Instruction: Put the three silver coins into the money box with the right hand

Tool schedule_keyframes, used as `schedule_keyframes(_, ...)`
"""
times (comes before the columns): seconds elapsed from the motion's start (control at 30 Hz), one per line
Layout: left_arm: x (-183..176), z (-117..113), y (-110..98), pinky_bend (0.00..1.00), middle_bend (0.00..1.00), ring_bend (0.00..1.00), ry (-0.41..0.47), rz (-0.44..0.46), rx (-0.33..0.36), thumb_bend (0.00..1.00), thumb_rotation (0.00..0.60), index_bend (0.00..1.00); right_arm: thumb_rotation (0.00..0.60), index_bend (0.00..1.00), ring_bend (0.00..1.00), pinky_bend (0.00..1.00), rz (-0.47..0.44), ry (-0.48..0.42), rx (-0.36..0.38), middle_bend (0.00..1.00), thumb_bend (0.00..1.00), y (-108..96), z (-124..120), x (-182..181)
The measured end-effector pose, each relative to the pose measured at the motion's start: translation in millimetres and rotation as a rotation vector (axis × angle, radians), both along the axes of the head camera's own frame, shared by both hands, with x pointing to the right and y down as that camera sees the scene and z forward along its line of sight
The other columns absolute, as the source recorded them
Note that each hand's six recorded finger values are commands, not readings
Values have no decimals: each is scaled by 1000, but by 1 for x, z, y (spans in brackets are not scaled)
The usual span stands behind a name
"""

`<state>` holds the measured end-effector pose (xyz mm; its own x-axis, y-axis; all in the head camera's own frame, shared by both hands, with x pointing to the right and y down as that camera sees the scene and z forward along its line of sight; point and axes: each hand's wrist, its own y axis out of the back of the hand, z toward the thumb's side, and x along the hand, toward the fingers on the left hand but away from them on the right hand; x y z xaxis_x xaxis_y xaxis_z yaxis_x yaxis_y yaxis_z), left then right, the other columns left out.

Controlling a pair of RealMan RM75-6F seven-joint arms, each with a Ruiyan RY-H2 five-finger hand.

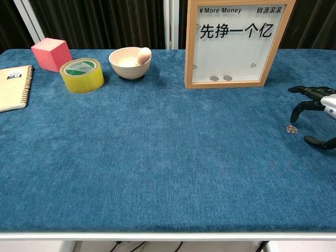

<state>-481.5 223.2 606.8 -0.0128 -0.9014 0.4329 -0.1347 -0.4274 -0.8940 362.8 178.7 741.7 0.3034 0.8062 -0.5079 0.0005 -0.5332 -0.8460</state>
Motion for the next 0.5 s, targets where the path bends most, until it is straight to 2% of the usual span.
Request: schedule_keyframes(0.5,-2,-1,0,0,40,0,2,-3,1,41,600,43,600,396,0,0,1,8,-8,35,327,1,5,-2)
